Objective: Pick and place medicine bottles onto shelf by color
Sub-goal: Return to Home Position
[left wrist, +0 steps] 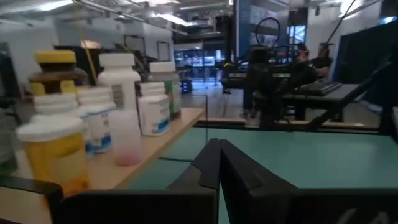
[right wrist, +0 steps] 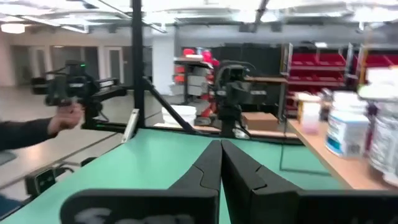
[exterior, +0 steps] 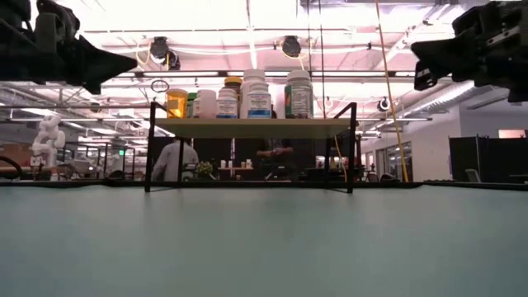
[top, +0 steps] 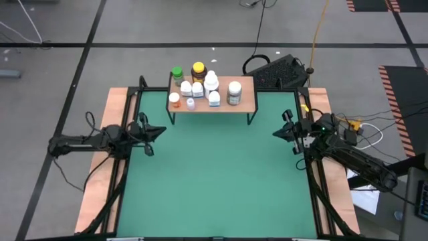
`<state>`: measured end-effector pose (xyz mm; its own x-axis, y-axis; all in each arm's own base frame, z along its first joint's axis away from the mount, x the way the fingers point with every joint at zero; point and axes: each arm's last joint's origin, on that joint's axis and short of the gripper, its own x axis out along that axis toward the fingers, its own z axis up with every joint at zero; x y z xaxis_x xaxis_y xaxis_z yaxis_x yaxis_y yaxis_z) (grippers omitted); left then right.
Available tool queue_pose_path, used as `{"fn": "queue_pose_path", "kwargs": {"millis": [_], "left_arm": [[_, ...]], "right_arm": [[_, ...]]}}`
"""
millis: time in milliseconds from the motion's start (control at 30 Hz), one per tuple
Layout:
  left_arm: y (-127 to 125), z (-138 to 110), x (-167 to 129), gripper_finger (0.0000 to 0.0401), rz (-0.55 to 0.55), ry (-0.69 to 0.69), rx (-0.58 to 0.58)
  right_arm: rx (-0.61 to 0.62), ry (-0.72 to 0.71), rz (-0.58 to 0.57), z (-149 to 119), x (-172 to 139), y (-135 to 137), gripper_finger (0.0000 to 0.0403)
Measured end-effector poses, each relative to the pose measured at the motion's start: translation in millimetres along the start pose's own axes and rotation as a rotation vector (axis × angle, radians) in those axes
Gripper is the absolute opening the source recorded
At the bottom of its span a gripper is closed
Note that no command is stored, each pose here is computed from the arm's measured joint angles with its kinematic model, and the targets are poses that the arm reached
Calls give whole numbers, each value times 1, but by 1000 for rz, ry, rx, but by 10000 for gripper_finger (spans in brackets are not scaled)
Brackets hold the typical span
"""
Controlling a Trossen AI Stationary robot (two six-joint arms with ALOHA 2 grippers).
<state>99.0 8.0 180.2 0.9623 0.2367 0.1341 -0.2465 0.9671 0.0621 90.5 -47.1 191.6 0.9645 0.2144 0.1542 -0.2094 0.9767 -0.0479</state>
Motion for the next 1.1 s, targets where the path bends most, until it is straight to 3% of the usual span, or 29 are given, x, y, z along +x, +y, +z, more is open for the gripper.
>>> {"fn": "queue_pose_path", "kwargs": {"millis": [167, 333, 500, 667, 867, 1100], "left_arm": [[4, -8, 1, 16, -27, 75, -73], [4, -14, 0, 19, -1, 143, -126], [4, -15, 0, 5, -8, 147, -169], [4, -15, 0, 9, -10, 150, -170], [4, -14, 0, 35, -3, 137, -173], [4, -14, 1, 36, 1, 137, -173]], "right_arm": [[74, 17, -19, -3, 0, -1, 0], [181, -64, -26, 9, -2, 2, 0], [77, -84, 59, 13, -7, 14, 0], [70, -64, -30, 7, -10, 14, 0], [27, 70, -297, -13, -9, 6, 0], [21, 24, -300, -8, -8, 6, 0]]}}
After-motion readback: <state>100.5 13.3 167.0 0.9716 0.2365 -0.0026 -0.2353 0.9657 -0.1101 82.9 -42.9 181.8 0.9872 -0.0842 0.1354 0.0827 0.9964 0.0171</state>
